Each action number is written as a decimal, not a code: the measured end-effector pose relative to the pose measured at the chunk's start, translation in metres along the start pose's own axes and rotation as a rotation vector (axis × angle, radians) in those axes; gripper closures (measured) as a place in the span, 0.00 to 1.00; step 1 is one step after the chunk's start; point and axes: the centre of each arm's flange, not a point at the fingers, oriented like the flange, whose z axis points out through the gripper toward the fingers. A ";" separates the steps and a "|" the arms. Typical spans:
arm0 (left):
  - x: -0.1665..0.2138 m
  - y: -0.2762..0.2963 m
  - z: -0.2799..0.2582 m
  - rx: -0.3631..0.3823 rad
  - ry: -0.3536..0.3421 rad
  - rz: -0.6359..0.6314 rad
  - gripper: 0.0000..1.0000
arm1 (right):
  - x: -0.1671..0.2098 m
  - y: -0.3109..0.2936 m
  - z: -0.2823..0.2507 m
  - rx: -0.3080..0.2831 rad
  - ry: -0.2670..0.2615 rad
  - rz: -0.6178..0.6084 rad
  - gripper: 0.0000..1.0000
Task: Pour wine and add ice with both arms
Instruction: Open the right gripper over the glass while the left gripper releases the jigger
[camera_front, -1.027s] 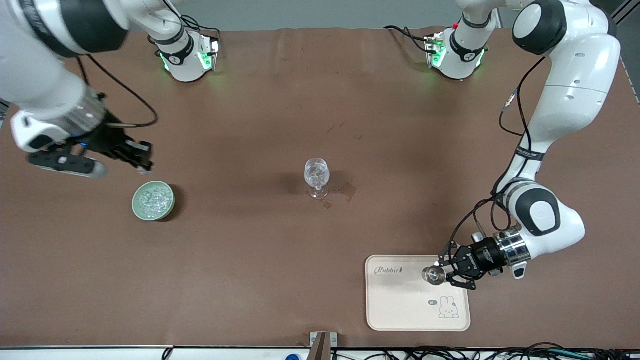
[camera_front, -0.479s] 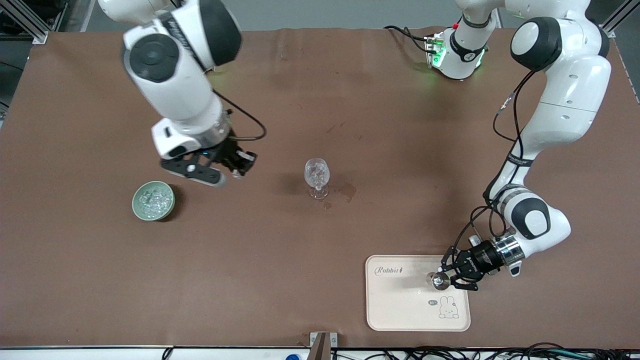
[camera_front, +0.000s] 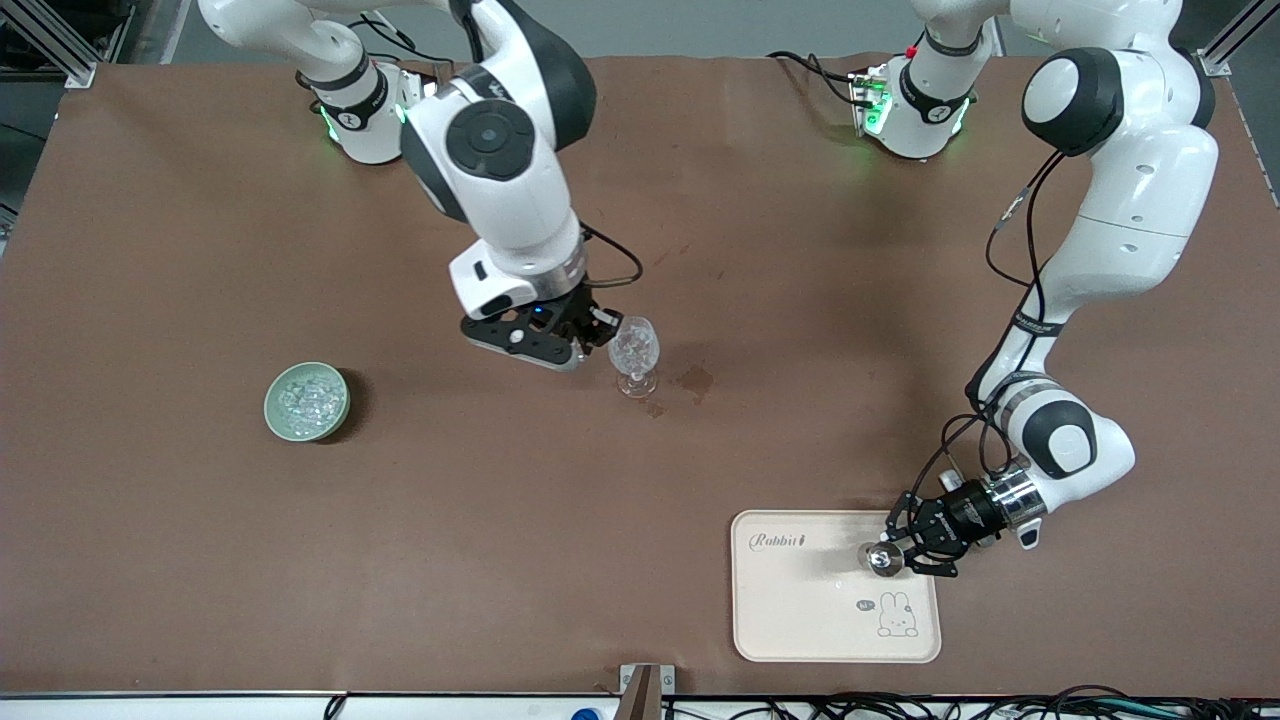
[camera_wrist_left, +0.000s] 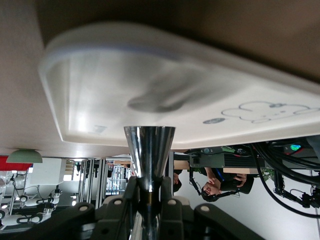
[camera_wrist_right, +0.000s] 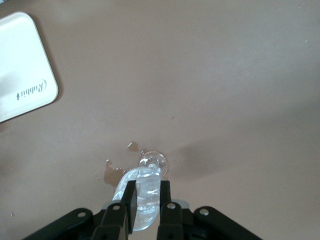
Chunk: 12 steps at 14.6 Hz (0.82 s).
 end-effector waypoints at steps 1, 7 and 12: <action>0.004 -0.001 0.001 0.002 0.001 0.007 0.79 | -0.008 -0.007 0.009 -0.007 -0.005 -0.006 0.78; 0.008 -0.001 0.001 0.001 0.001 0.042 0.66 | -0.041 -0.029 0.049 -0.049 -0.030 -0.049 0.78; 0.003 0.012 -0.019 0.000 0.042 0.100 0.16 | -0.053 -0.035 0.064 -0.067 -0.040 -0.067 0.78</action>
